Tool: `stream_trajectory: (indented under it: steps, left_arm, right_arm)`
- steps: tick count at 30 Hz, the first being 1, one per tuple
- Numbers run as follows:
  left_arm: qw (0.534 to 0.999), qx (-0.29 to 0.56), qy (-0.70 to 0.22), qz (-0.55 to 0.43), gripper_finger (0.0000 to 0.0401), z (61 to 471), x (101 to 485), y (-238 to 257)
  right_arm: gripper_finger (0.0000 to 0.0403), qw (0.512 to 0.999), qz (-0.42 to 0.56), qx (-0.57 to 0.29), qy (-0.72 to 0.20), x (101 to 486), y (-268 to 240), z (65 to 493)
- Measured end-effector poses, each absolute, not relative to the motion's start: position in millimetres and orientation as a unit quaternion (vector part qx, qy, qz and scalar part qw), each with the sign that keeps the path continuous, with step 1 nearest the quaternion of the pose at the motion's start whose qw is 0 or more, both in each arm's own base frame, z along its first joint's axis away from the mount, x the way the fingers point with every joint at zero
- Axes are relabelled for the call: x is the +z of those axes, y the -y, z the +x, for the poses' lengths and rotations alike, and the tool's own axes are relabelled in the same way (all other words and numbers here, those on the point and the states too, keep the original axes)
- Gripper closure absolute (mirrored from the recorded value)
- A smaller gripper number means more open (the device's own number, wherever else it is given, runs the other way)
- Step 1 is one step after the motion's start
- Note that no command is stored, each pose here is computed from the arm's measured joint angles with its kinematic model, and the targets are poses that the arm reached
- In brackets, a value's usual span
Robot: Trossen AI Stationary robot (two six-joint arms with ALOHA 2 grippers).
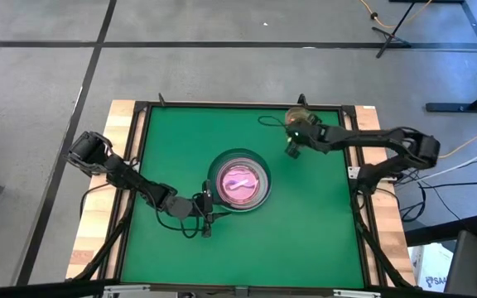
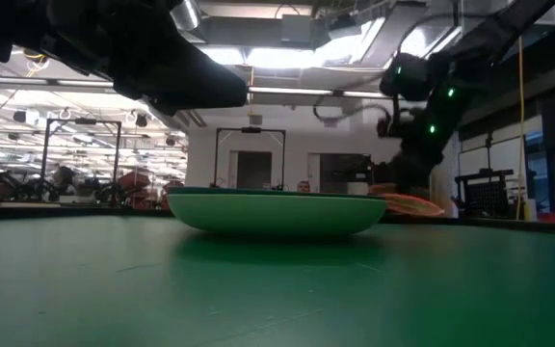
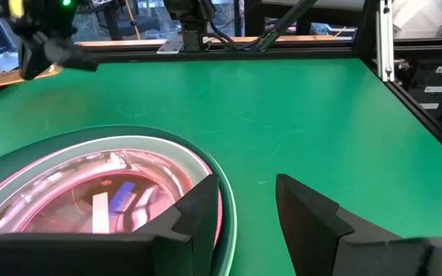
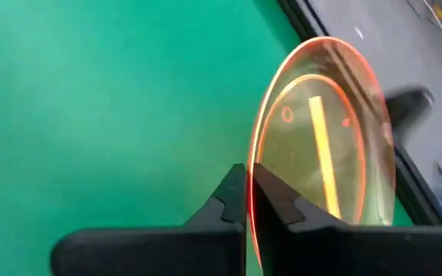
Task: Stack plastic plates
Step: Stack the orange plate on top of the pink plate
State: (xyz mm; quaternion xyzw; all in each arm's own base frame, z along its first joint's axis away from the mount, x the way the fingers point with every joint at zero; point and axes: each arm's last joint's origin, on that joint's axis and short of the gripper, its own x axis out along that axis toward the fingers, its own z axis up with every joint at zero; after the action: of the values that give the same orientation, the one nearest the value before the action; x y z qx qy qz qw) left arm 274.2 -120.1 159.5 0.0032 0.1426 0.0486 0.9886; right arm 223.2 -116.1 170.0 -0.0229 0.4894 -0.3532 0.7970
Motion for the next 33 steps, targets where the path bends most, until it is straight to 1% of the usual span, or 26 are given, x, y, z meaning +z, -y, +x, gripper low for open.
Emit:
stream_trajectory:
  steps: [7, 13, 17, 24, 28, 33]
  left_arm:
    - [0.989, 0.049, -0.142, -0.006, 0.0275, 274.2, 159.5, 120.3]
    - [0.989, 0.049, -0.141, -0.014, 0.0275, 274.2, 159.6, 120.4]
    - [0.989, 0.024, -0.145, -0.027, 0.0275, 274.3, 159.4, 121.9]
    - [0.99, 0.015, -0.137, -0.04, 0.0275, 273.2, 163.7, 123.6]
    - [0.993, 0.007, -0.107, -0.04, 0.0275, 264.5, 183.0, 129.7]
    - [0.997, -0.011, -0.069, -0.035, 0.0275, 249.4, 207.5, 139.7]
  right_arm:
    - [0.0396, 0.869, -0.057, -0.262, -0.416, 194.3, 67.7, 240.3]
    - [0.0396, 0.919, -0.07, -0.176, -0.347, 203.3, 29.2, 258.1]
    - [0.0396, 0.946, -0.065, -0.133, -0.289, 211.9, 2.8, 266.4]
    - [0.0396, 0.976, -0.063, -0.066, -0.199, 226.9, -36.9, 272.1]
    - [0.0396, 0.984, -0.058, -0.029, -0.166, 229.3, -52.6, 275.5]
    - [0.0396, 0.987, -0.055, 0.004, -0.15, 220.0, -68.0, 284.3]
